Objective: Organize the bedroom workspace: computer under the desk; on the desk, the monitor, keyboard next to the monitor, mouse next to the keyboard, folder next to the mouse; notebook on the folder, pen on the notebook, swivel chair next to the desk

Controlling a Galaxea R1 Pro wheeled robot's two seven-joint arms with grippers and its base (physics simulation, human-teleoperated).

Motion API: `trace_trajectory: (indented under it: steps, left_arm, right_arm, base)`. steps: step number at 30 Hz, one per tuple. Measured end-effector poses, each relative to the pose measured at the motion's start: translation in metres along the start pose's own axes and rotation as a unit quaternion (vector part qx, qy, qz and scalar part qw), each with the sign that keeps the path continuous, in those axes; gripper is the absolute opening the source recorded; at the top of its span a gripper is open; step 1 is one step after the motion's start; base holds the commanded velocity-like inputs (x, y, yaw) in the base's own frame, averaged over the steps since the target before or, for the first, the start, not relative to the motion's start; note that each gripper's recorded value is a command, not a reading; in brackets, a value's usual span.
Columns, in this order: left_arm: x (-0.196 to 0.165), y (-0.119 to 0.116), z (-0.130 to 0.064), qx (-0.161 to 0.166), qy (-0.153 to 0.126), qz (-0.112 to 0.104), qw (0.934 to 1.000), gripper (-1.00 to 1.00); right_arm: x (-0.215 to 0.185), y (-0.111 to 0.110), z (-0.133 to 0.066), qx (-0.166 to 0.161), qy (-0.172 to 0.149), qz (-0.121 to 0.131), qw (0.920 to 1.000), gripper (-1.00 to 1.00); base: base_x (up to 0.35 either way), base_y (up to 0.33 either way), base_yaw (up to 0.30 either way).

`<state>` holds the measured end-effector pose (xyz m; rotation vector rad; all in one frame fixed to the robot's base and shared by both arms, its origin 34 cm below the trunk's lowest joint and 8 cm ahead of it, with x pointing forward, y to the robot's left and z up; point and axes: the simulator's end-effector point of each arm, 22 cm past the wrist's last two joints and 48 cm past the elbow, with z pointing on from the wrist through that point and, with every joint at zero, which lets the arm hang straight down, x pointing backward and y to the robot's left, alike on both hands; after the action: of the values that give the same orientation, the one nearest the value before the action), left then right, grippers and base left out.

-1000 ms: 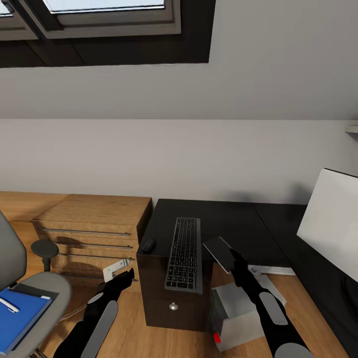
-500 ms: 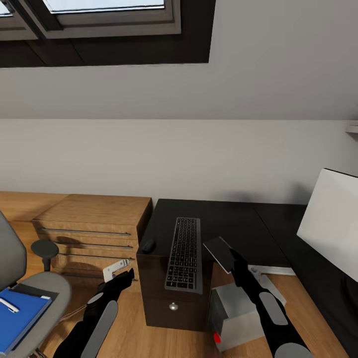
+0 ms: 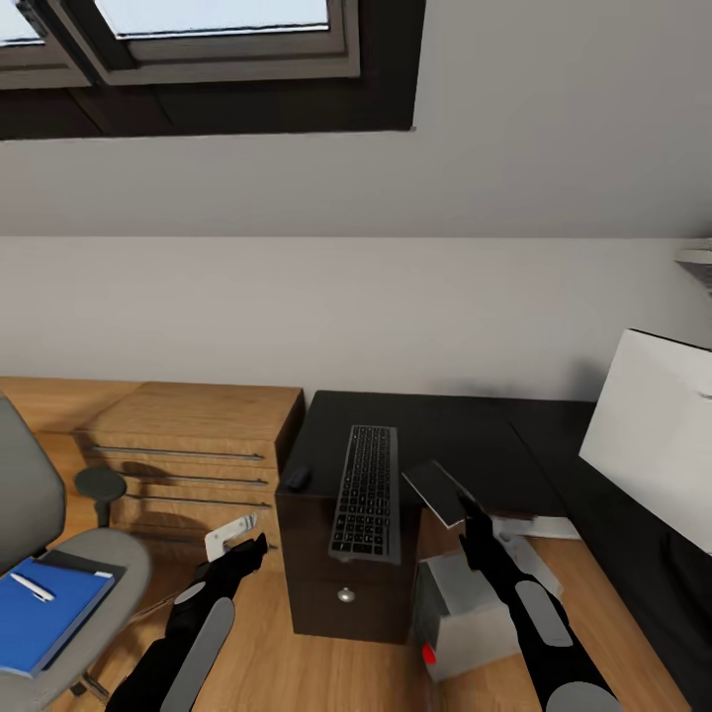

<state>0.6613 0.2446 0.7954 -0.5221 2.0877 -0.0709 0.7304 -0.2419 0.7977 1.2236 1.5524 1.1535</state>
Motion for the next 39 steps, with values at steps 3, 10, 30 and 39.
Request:
trace_trajectory:
  steps: [3,10,30,39]
  left_arm:
    - [0.0,0.0,0.0,0.0,0.0,0.0,1.0,1.0]
    - [0.0,0.0,0.0,0.0,0.0,0.0,1.0,1.0]
    - [0.002,0.001,0.001,-0.001,0.002,0.0,1.0,1.0]
    - [0.017,0.007,0.004,-0.009,0.018,0.007,0.9998,1.0]
  right_arm:
    - [0.0,0.0,0.0,0.0,0.0,0.0,1.0,1.0]
    - [0.0,0.0,0.0,0.0,0.0,0.0,1.0,1.0]
    - [0.001,-0.001,0.001,0.003,-0.001,-0.006,1.0,1.0]
    - [0.003,-0.013,0.0,0.028,-0.002,-0.009,0.9996,1.0]
  base:
    - [-0.269,0.0,0.0]
    - [-0.263,0.0,0.0]
    - [-0.304,-0.045,0.0]
    - [-0.12,-0.021,0.0]
